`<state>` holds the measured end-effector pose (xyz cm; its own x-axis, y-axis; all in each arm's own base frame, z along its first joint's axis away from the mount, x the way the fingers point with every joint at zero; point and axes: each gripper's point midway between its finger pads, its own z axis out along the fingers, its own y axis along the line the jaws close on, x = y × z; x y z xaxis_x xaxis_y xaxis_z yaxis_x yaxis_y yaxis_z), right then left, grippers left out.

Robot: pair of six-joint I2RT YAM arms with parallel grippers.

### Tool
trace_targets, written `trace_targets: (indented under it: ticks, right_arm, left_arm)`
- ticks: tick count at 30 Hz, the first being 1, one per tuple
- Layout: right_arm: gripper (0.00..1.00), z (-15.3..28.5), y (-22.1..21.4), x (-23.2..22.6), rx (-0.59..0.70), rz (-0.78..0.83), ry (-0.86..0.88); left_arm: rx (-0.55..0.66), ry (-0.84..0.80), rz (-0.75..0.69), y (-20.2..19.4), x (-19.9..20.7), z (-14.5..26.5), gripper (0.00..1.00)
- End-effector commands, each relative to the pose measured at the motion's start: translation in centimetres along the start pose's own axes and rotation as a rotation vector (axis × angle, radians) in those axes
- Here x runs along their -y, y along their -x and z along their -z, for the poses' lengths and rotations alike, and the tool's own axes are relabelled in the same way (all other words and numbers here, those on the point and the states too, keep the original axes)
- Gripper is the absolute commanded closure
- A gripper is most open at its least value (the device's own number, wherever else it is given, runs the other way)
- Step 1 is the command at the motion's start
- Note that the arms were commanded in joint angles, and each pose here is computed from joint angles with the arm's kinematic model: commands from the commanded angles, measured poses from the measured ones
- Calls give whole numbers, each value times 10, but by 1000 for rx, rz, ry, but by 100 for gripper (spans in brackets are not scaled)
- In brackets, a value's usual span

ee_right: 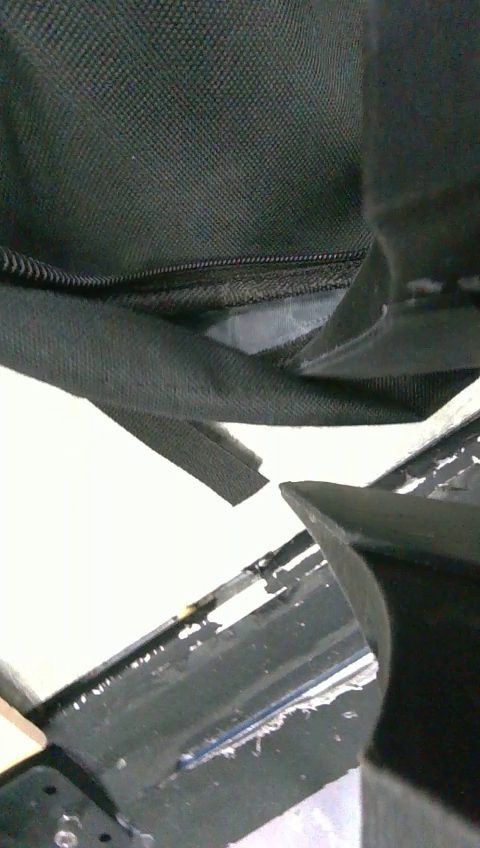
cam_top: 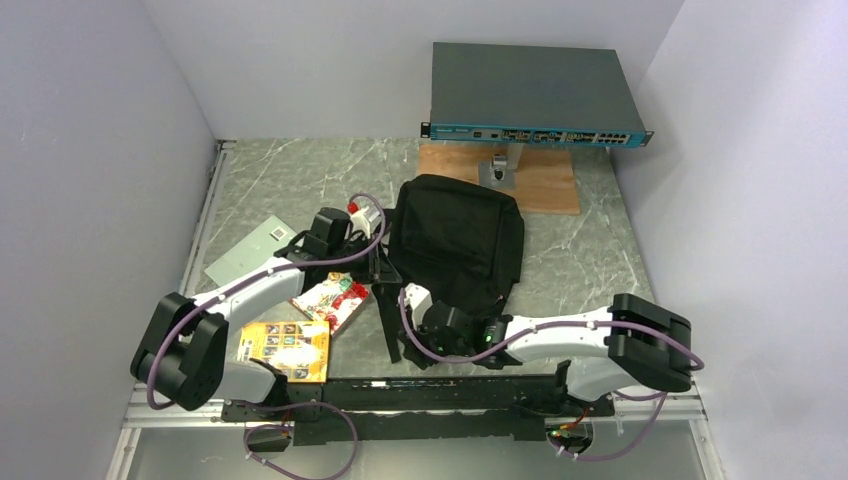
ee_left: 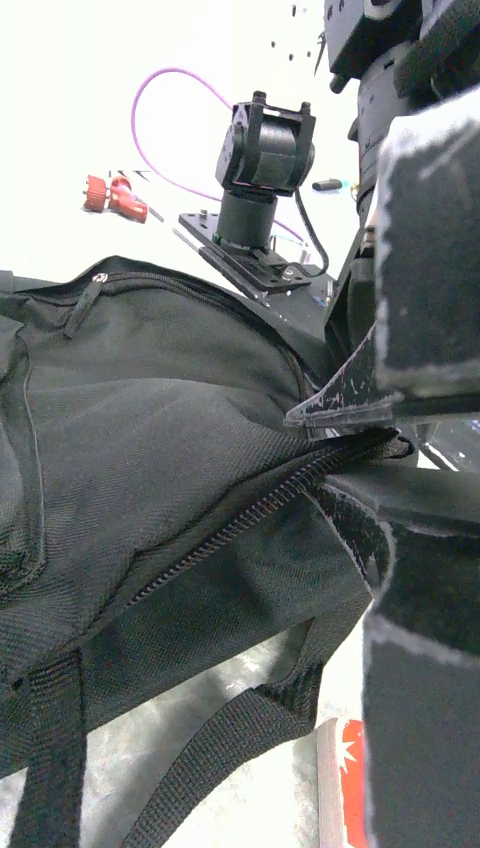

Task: Pack the student bag
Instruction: Adjust the student bag at the center of the board.

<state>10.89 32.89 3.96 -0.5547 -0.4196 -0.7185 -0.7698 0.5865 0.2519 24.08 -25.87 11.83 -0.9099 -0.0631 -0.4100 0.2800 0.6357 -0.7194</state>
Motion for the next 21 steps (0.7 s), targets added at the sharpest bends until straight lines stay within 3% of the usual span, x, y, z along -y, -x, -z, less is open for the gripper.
trace_targets:
  ticks: [1,6,12,16,21]
  right_arm:
    - [49,16,21,-3,57,25,-10]
    - [35,56,60,-12,160,21,14]
    - [23,79,99,19,262,12,-190]
    - [22,80,99,65,217,-27,-407]
    - [25,74,90,82,161,87,-465]
  left_arm:
    - [65,-117,-45,13,26,9,88]
    - [92,-146,-50,15,33,13,99]
    - [111,-142,-67,20,39,19,100]
    - [113,-155,-70,20,42,21,100]
    - [92,-128,-70,17,38,22,100]
